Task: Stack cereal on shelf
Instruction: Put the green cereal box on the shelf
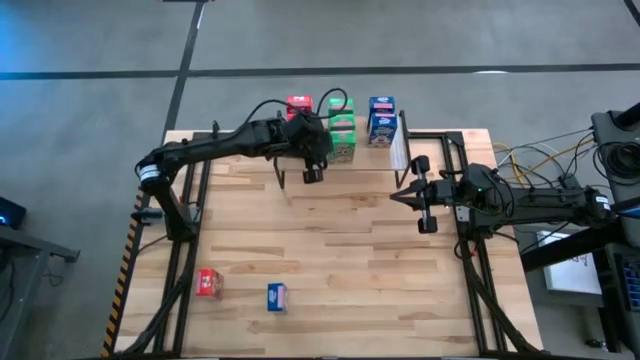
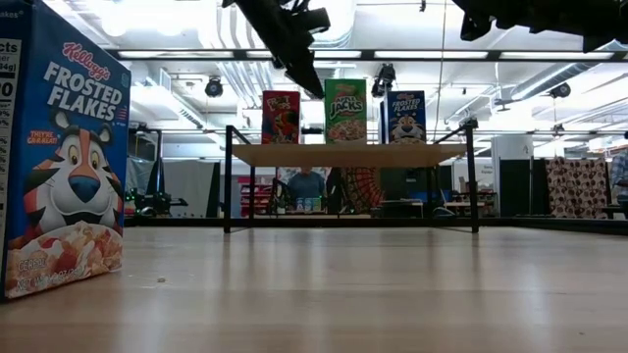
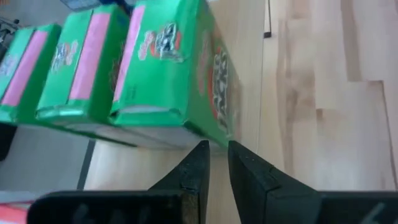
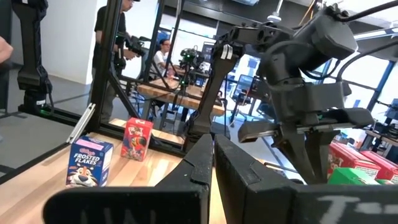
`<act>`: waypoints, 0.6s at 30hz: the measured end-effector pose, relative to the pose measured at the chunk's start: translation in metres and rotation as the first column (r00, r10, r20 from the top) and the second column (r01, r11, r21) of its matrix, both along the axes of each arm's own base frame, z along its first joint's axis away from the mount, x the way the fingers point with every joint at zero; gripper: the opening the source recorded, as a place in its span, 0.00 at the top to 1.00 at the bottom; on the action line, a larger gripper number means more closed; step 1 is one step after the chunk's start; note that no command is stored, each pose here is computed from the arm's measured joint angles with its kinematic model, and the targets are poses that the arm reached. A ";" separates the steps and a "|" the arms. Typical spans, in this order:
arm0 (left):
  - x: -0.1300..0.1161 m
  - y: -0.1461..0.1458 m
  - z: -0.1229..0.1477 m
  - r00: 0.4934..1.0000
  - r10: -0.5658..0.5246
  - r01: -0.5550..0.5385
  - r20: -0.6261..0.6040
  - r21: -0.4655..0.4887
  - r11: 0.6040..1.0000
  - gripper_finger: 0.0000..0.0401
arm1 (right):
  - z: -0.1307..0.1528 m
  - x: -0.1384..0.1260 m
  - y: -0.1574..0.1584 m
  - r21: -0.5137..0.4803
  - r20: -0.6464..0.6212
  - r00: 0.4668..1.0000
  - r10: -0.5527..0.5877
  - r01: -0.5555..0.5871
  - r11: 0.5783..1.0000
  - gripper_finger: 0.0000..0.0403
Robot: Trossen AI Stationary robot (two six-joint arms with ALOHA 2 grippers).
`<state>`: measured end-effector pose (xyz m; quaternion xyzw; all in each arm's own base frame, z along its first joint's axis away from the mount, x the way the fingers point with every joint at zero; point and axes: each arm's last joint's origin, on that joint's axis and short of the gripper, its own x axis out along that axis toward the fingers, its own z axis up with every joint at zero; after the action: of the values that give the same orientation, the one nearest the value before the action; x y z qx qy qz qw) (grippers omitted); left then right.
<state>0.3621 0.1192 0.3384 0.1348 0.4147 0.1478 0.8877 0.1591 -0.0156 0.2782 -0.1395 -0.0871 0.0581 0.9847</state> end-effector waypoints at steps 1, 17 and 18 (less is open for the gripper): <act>0.001 -0.001 0.000 1.000 -0.002 0.002 0.006 0.002 1.000 0.90 | 0.000 0.000 0.000 0.000 0.002 1.000 0.000 0.000 1.000 0.98; 0.003 0.000 -0.002 1.000 0.017 -0.016 0.021 -0.013 1.000 0.90 | 0.000 0.000 0.000 0.000 0.003 1.000 0.000 0.000 1.000 0.98; 0.003 0.000 -0.003 1.000 0.017 -0.017 0.013 -0.017 1.000 0.90 | 0.000 0.000 0.000 0.000 0.003 1.000 0.000 0.000 1.000 0.98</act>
<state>0.3653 0.1195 0.3353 0.1230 0.4114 0.1529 0.8901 0.1590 -0.0156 0.2785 -0.1397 -0.0884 0.0581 0.9845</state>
